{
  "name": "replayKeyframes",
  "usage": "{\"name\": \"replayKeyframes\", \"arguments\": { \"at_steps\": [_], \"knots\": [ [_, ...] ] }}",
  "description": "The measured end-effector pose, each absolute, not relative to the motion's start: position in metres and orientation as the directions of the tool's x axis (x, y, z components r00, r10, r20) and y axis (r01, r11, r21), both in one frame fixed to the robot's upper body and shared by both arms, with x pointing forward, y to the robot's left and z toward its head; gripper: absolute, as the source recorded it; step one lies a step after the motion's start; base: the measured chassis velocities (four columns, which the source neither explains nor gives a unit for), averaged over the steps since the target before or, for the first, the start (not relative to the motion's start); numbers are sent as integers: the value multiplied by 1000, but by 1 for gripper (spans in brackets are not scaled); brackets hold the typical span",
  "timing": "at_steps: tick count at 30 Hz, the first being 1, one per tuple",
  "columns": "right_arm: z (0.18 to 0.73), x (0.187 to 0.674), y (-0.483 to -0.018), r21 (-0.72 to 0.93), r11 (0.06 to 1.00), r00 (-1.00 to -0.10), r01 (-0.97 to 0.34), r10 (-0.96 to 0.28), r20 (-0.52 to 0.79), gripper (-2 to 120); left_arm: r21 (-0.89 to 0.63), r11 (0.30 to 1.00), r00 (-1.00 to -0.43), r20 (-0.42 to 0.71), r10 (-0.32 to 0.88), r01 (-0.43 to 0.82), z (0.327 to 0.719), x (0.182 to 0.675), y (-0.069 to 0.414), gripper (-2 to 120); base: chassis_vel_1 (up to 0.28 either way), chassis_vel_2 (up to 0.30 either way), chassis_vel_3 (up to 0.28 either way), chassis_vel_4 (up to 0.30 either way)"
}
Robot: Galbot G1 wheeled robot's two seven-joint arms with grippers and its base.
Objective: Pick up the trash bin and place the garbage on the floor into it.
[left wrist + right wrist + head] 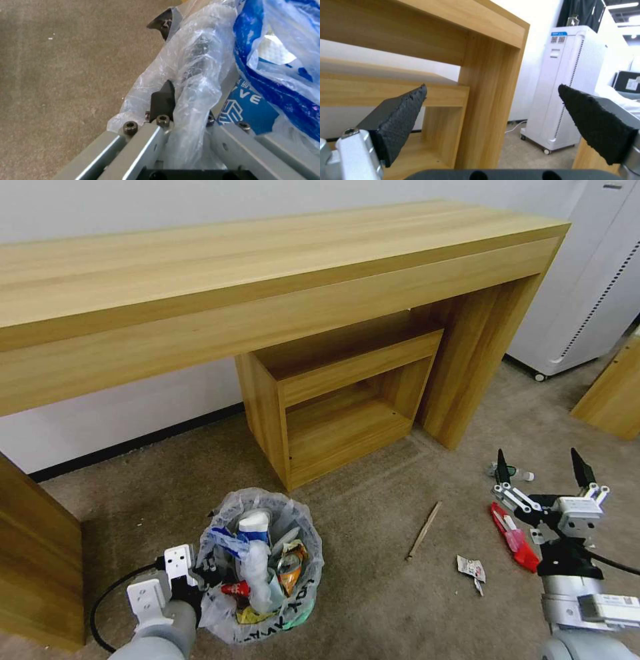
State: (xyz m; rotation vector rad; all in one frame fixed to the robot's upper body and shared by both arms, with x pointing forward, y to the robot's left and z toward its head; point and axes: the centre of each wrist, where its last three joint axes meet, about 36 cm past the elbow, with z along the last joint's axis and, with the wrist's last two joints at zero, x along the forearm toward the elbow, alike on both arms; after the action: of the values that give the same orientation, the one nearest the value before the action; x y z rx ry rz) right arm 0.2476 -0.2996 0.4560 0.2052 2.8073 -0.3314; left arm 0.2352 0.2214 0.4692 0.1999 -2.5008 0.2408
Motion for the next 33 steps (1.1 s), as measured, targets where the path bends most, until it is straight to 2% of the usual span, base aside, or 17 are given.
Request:
{"name": "replayKeyframes", "arguments": {
  "at_steps": [17, 33],
  "knots": [
    [447, 241, -284, -177, 974, -940, 143, 78, -333, 100, -108, 978, -803, 590, -83, -181, 464, 223, 214, 1, 0, 0, 0, 0],
    [439, 241, -275, -169, 976, -942, 137, 76, -327, 100, -94, 979, -801, 591, -91, -181, 462, 219, 216, 1, -89, -82, -84, -80]
  ]
}}
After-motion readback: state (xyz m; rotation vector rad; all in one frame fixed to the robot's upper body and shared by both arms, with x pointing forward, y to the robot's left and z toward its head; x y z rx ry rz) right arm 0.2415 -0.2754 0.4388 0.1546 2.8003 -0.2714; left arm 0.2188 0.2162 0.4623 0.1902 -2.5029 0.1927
